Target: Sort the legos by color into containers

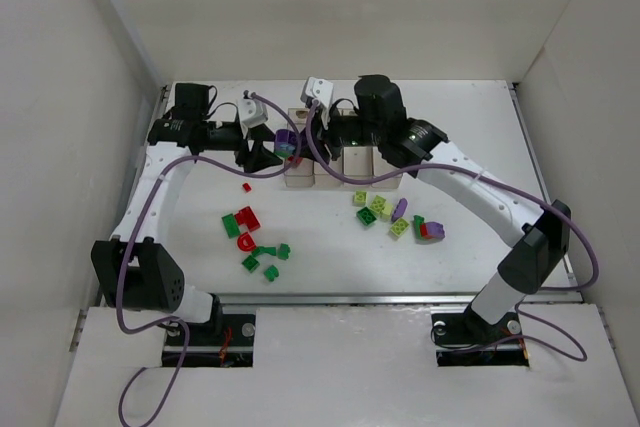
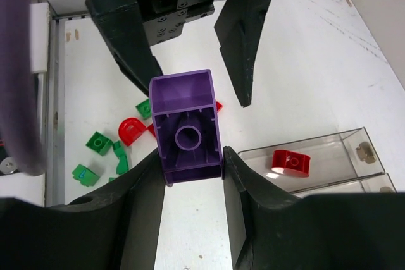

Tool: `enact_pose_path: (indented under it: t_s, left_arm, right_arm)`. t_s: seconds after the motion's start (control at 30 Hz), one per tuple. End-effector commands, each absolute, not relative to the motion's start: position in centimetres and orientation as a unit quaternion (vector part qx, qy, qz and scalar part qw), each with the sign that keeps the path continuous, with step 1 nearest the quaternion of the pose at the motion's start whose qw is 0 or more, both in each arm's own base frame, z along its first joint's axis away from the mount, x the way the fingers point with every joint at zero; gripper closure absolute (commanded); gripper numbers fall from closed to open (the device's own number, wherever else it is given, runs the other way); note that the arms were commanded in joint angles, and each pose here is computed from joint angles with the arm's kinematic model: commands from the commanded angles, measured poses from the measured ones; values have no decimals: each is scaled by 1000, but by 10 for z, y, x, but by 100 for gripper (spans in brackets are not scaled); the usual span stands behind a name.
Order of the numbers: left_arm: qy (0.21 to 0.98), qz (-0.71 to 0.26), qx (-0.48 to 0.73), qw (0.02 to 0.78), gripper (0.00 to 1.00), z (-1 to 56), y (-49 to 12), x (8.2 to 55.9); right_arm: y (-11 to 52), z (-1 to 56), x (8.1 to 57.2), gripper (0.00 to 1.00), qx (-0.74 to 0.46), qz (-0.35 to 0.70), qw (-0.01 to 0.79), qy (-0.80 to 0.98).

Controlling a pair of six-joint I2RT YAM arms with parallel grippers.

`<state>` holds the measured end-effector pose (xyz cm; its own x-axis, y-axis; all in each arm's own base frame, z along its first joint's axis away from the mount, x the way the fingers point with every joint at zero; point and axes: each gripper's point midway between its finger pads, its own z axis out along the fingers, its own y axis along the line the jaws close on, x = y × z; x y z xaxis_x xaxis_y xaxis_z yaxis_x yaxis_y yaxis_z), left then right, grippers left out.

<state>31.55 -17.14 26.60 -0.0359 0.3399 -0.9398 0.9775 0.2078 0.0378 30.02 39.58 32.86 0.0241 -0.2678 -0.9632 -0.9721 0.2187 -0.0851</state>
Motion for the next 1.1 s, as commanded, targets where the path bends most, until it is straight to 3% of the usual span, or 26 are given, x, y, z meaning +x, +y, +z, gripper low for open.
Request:
enact_pose_path:
  t_s: [0.0,0.4,0.57,0.63,0.67,0.8,0.9,1.07]
  left_arm:
    - [599,-360,533,477,44,294,-176,304]
    - [575,-400,559,444,32,289,-190,272]
    - [570,-414,551,447,33,301,-196,271]
    - [577,-413,545,447,41,302,-196,275]
    - [580,-415,543,444,53,299,-196,277]
    - [592,-415,530,444,83,299,-197,283]
    - [593,-422,521,446,98,304,-198,285]
    - [642,-377,516,425,100,266,-186,292]
  right_arm:
    - [398,353,291,100,-512,371,517,577]
    - [403,349,307,100,-494,357,524,594]
    - [405,350,306,100,-499,364,521,589]
    - [406,350,304,100,-501,367,519,587]
    - [406,350,304,100,-501,367,519,587]
    - [406,346,304,100,-501,367,516,590]
    - [406,346,304,100,-501,367,516,590]
    - [379,337,347,100,-407,358,514,665]
